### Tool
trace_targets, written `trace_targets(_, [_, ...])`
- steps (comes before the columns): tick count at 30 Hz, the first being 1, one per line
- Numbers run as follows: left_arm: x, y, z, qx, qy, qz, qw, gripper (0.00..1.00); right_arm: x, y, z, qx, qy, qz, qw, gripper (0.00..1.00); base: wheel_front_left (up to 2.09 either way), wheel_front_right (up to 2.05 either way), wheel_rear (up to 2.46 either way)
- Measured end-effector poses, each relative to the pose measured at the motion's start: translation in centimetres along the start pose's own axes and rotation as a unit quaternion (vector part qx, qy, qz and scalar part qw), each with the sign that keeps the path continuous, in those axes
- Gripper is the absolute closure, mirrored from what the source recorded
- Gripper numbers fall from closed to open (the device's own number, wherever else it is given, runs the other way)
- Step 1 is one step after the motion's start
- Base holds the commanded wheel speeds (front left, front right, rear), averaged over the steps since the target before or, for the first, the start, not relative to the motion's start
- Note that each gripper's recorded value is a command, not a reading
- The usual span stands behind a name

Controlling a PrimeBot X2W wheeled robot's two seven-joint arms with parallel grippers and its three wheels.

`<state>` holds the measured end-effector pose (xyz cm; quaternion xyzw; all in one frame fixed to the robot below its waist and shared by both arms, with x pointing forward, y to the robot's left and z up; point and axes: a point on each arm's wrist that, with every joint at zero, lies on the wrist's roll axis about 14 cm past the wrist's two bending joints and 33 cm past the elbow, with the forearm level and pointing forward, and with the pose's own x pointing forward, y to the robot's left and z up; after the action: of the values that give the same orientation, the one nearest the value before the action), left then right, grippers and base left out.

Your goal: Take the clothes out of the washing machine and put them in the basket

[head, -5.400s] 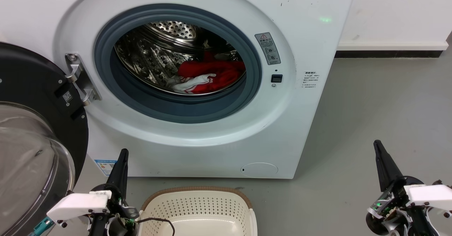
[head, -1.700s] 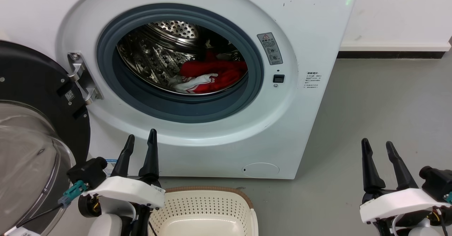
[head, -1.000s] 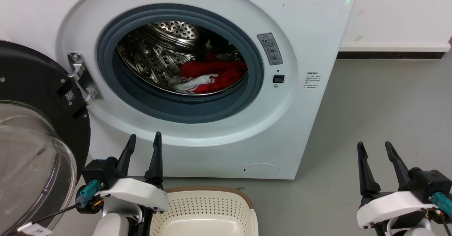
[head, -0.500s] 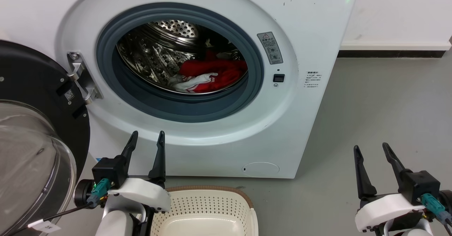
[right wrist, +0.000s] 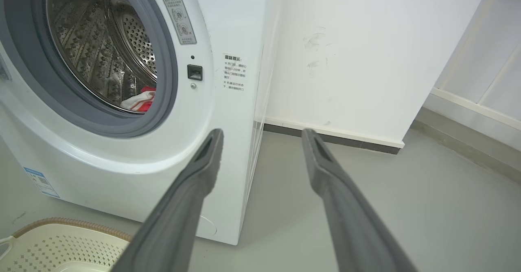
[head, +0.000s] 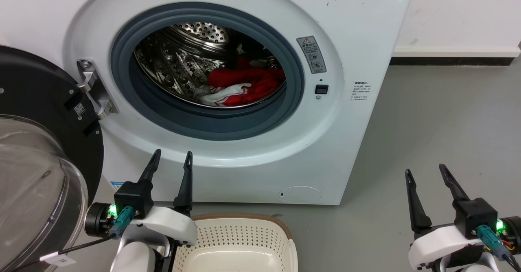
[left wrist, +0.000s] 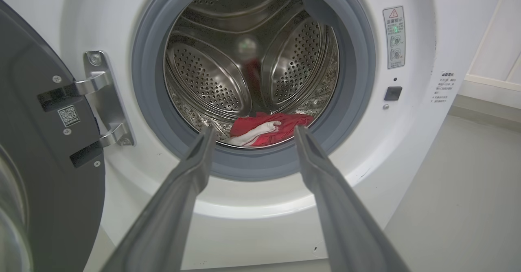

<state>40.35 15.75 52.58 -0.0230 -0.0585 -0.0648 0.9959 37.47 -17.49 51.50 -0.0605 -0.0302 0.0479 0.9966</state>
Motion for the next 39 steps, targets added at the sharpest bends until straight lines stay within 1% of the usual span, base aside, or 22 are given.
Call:
trace_targets(3, [0.0, 0.0, 0.0, 0.007, 0.0, -0.001, 1.0, 0.0, 0.0, 0.1, 0.0, -0.007, 0.0, 0.002, 1.0, 0.0, 0.0, 0.0, 0.0])
trace_targets(21, [0.5, 0.2, -0.4, 0.002, 0.004, 0.005, 1.0, 0.0, 0.2, 0.2, -0.4, -0.008, 0.006, 0.004, 1.0, 0.0, 0.0, 0.0, 0.0])
trace_targets(28, [2.9, 0.1, -0.4, -0.002, -0.001, 0.004, 1.0, 0.0, 1.4, 0.5, -0.3, -0.009, 0.005, 0.01, 1.0, 0.0, 0.0, 0.0, 0.0])
trace_targets(34, [6.8, -0.2, -0.6, -0.005, -0.006, -0.003, 1.0, 0.0, 3.0, 0.7, -0.7, -0.01, 0.008, 0.015, 1.0, 0.0, 0.0, 0.0, 0.0])
trace_targets(39, [10.6, -0.4, -1.8, -0.003, 0.0, -0.013, 1.0, 0.0, 4.2, 0.5, -1.7, -0.008, 0.018, 0.014, 1.0, 0.0, 0.0, 0.0, 0.0])
